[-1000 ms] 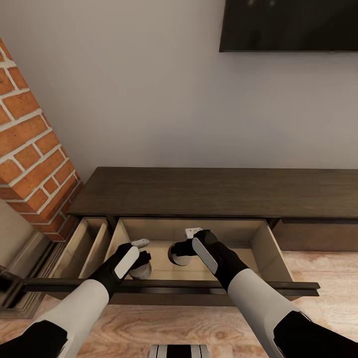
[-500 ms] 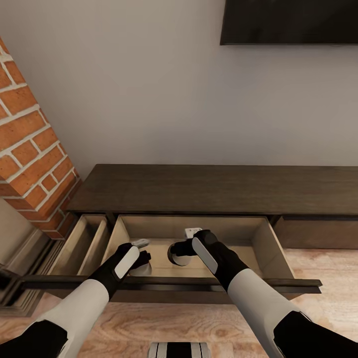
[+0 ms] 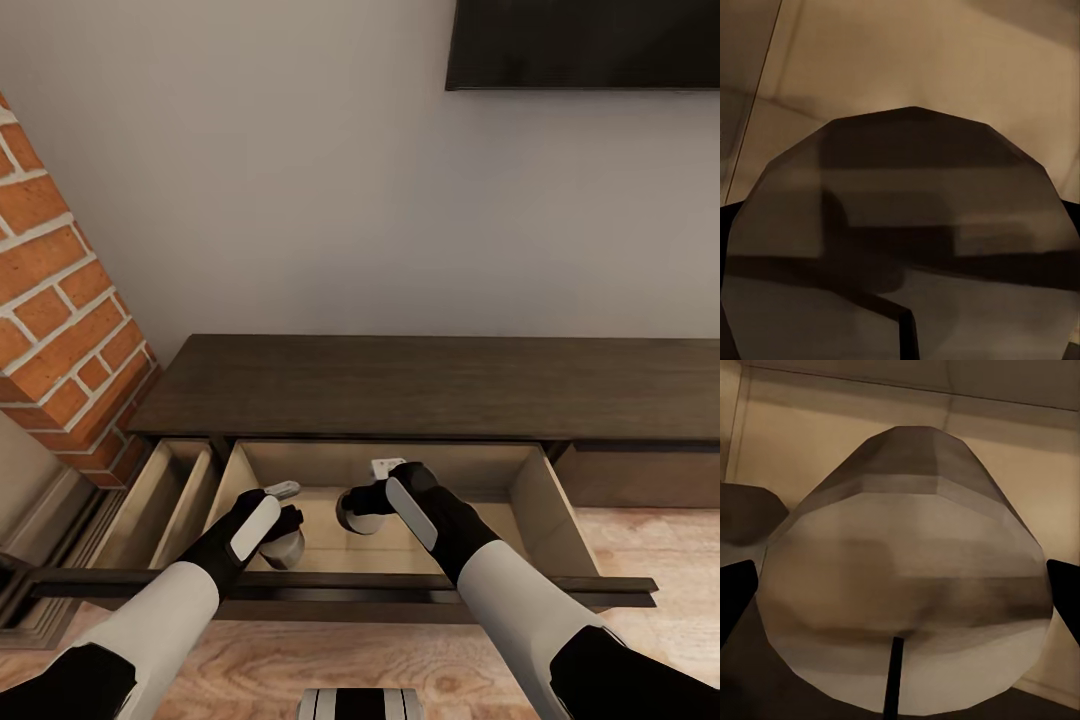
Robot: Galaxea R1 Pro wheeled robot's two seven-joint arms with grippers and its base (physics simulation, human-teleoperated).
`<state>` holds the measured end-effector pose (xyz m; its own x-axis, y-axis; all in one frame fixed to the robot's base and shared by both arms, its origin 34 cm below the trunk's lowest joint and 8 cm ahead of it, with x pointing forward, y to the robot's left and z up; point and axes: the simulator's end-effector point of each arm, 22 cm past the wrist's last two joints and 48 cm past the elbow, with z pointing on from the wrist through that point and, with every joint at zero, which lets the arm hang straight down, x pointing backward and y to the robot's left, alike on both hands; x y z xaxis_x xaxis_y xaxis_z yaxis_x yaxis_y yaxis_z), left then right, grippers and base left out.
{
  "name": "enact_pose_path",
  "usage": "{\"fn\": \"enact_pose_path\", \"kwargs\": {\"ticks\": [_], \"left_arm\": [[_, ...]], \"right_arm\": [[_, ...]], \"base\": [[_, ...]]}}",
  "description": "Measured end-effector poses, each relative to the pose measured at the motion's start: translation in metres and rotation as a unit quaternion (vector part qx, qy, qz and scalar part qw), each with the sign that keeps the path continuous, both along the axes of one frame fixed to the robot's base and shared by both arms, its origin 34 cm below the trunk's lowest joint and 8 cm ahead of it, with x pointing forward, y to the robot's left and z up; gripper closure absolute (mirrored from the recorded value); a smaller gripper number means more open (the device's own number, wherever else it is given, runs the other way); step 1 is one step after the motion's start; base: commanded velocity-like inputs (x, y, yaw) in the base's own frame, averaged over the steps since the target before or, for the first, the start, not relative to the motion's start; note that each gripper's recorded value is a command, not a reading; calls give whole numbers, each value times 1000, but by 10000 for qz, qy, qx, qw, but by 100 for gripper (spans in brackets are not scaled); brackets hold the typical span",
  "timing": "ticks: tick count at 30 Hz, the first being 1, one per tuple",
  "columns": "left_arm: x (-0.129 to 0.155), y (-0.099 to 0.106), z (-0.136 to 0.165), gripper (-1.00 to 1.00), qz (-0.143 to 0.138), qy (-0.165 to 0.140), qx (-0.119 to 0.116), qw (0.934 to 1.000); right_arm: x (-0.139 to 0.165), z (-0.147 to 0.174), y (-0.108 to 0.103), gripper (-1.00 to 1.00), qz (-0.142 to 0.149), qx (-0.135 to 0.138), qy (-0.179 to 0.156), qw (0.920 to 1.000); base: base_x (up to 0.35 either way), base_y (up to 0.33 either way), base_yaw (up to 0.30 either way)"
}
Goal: Place each of the two pumpkins and all three candles from the living room inside a cabinet in the living room (use any cabinet), then make sure every cabinet is closed, and position the cauldron so it is next to a table in the living room.
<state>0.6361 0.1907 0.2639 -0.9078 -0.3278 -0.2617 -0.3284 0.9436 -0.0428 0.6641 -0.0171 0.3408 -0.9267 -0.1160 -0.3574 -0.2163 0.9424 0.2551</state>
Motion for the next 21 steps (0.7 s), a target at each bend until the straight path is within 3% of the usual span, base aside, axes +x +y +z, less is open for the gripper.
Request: {"fn": "enact_pose_path", "kwargs": {"ticks": [4, 10, 21], "left_arm": [[0, 0, 0, 100, 3, -2, 0, 10000], [-1, 0, -3, 100, 5, 21, -1, 10000], [-5, 2, -20, 100, 87, 65, 29, 9999]], "right_arm": [[-2, 0, 2, 100, -5, 44, 53, 10000], [-31, -7, 14, 100, 80, 277, 725, 9970], [-40, -28, 12, 100, 66, 255, 954, 9951]], "base": [[0, 0, 0], [0, 0, 0], [0, 0, 0]]}}
